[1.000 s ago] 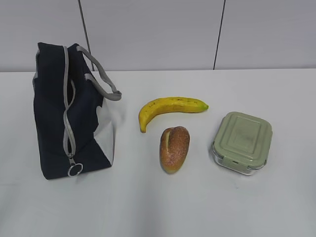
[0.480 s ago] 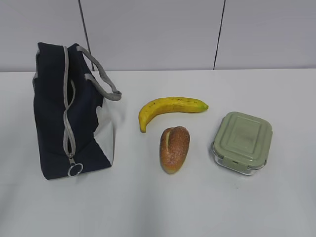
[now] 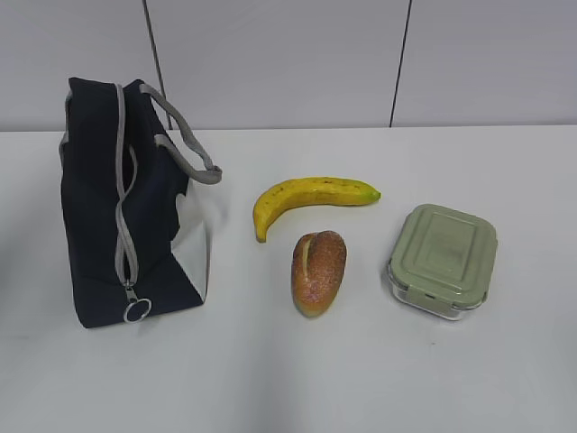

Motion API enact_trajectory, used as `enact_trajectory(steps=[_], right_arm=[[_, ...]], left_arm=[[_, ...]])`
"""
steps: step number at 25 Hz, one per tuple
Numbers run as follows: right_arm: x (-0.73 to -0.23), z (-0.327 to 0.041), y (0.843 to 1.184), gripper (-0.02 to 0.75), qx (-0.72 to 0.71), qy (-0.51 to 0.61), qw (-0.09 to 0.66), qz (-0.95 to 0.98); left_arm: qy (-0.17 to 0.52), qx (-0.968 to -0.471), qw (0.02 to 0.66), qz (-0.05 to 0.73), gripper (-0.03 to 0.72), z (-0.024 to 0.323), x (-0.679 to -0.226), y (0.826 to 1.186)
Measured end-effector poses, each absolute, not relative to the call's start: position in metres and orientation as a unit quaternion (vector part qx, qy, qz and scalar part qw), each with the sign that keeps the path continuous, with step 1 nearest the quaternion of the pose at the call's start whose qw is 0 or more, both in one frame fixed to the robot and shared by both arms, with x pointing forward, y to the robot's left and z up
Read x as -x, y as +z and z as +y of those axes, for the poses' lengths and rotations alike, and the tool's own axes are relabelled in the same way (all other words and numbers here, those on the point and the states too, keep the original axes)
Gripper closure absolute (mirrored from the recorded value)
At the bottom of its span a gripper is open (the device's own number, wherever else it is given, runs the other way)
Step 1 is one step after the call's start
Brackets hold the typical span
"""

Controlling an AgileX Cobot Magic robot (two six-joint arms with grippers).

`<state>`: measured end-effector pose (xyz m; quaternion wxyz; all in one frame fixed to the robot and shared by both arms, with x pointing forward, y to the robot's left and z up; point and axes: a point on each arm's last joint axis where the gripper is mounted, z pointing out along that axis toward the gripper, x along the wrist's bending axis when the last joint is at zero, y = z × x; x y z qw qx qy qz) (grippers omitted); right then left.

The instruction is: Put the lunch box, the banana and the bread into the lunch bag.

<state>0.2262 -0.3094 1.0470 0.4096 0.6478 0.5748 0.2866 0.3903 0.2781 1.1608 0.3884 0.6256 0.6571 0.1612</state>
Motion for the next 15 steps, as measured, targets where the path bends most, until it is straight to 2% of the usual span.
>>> enact_trajectory(steps=[6, 15], right_arm=[[-0.226, -0.309, 1.047, 0.228, -0.647, 0.287, 0.409, 0.576], [-0.226, -0.309, 1.047, 0.227, -0.647, 0.287, 0.409, 0.576]], left_arm=[[0.097, -0.625, 0.375, 0.677, 0.177, 0.274, -0.458, 1.163], [0.036, -0.623, 0.342, 0.702, 0.177, 0.272, -0.541, 1.136]])
